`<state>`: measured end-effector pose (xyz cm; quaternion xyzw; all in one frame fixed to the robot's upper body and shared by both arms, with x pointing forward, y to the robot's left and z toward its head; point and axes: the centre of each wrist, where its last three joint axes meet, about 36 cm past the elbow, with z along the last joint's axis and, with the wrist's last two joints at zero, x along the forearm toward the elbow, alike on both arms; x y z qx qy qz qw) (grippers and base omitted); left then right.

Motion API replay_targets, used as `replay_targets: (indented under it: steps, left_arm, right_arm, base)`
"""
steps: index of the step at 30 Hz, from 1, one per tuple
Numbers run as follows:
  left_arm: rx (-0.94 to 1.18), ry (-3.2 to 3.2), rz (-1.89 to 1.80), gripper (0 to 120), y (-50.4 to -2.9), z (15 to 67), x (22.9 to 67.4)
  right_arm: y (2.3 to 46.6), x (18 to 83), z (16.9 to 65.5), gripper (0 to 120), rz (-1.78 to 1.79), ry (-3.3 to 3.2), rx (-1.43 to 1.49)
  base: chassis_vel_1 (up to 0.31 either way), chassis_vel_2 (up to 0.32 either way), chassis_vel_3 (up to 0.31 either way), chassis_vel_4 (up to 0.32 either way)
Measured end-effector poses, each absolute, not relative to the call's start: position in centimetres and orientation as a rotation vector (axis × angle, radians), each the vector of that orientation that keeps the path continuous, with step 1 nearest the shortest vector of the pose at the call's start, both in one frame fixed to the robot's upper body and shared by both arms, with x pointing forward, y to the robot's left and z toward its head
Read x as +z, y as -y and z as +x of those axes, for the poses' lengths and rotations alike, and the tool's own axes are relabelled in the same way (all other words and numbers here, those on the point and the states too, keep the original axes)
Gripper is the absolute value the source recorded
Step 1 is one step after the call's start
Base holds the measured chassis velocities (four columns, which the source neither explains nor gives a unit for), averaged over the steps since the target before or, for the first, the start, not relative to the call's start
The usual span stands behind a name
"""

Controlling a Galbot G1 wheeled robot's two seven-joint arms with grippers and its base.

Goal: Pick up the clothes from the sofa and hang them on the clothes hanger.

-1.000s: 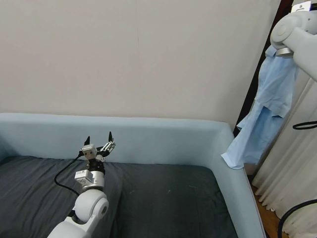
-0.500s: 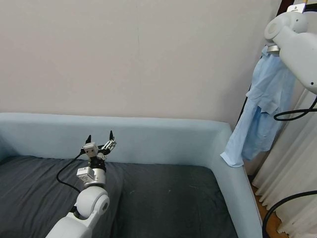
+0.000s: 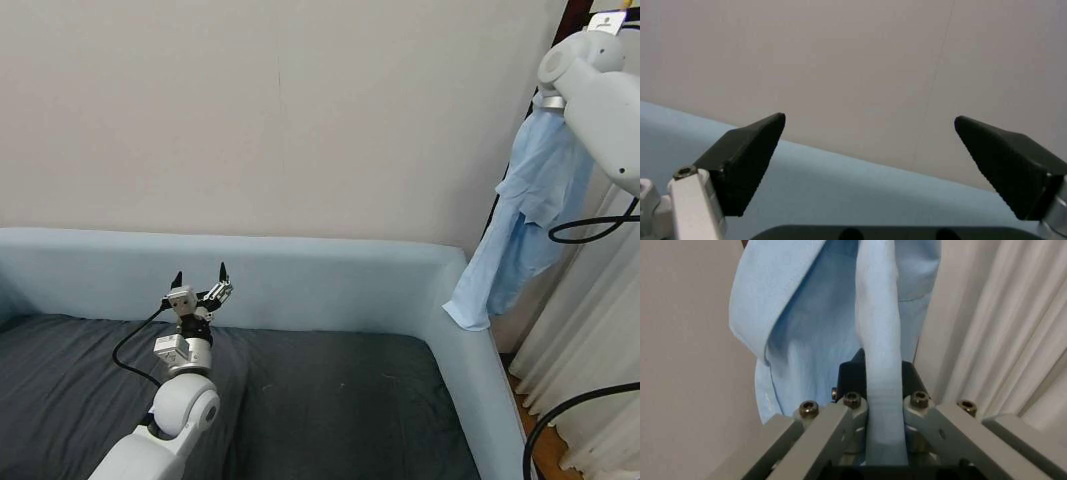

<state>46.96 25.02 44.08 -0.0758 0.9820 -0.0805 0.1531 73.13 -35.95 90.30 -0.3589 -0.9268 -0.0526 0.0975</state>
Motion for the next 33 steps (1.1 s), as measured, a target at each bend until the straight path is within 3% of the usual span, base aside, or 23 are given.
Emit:
replay_targets:
  steps: [27, 33]
  left_arm:
    - [-0.203, -2.836, -0.209, 100, -25.0, 47.5, 43.4]
    - [-0.197, -2.837, -0.202, 100, -25.0, 47.6, 43.4]
  right_arm:
    - [38.7, 85.6, 74.7, 1, -1.09, 2.855, -0.098]
    - [38.3, 85.8, 74.6, 18, -1.072, 2.85, -0.097]
  base:
    - [0.0, 0.0, 0.0, 0.0]
    - [0.0, 0.0, 0.0, 0.0]
